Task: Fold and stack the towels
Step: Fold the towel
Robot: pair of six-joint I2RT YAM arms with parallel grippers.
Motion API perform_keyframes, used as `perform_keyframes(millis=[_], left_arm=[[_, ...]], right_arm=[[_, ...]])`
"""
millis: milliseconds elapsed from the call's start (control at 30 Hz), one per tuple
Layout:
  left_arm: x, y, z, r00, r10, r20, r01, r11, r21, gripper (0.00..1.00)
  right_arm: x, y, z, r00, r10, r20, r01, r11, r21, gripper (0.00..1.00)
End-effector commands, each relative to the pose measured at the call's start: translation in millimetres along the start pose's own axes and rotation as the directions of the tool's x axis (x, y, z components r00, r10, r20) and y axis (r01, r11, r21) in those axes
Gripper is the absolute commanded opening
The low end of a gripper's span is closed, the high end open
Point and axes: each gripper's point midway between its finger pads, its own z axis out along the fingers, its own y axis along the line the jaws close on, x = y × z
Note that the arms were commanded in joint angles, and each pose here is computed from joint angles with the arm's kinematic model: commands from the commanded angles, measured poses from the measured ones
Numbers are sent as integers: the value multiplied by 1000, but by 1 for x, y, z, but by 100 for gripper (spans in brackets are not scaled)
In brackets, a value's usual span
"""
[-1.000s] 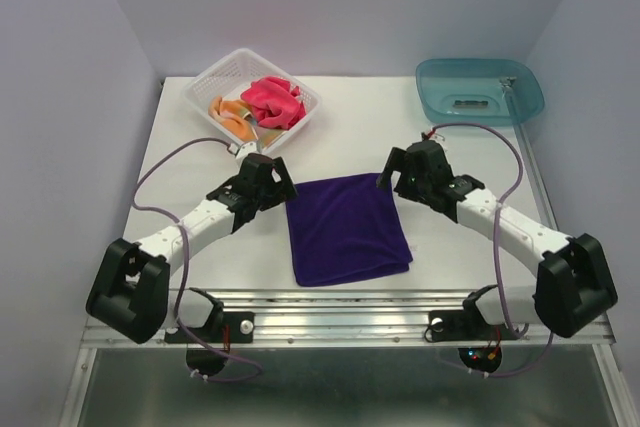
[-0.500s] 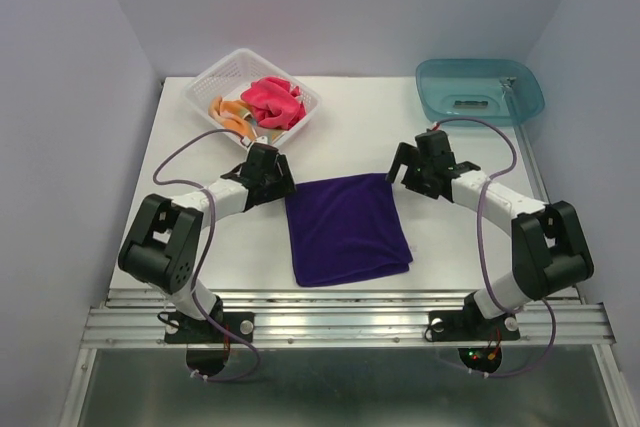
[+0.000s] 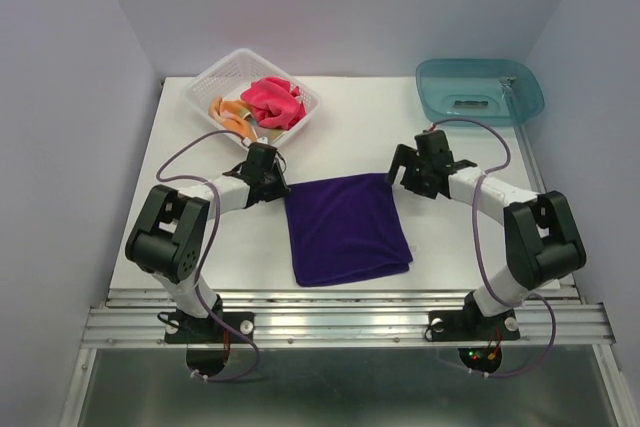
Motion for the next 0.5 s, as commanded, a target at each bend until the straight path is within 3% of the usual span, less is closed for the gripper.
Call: perform_keyframes(millis=[0, 267, 467], left_arm=[[-9, -4, 5, 1000, 22, 8, -22, 1000, 6, 26], [-5, -10, 9, 1000, 27, -9, -27, 999, 44, 0], [-6, -5, 8, 1000, 10, 6, -10, 1000, 22, 0]], right_arm=[[-33, 22, 2, 997, -39, 70, 43, 997, -62, 95], [-35, 39, 18, 993, -104, 46, 110, 985, -134, 78], [-40, 33, 40, 992, -114, 49, 118, 990, -81, 55]])
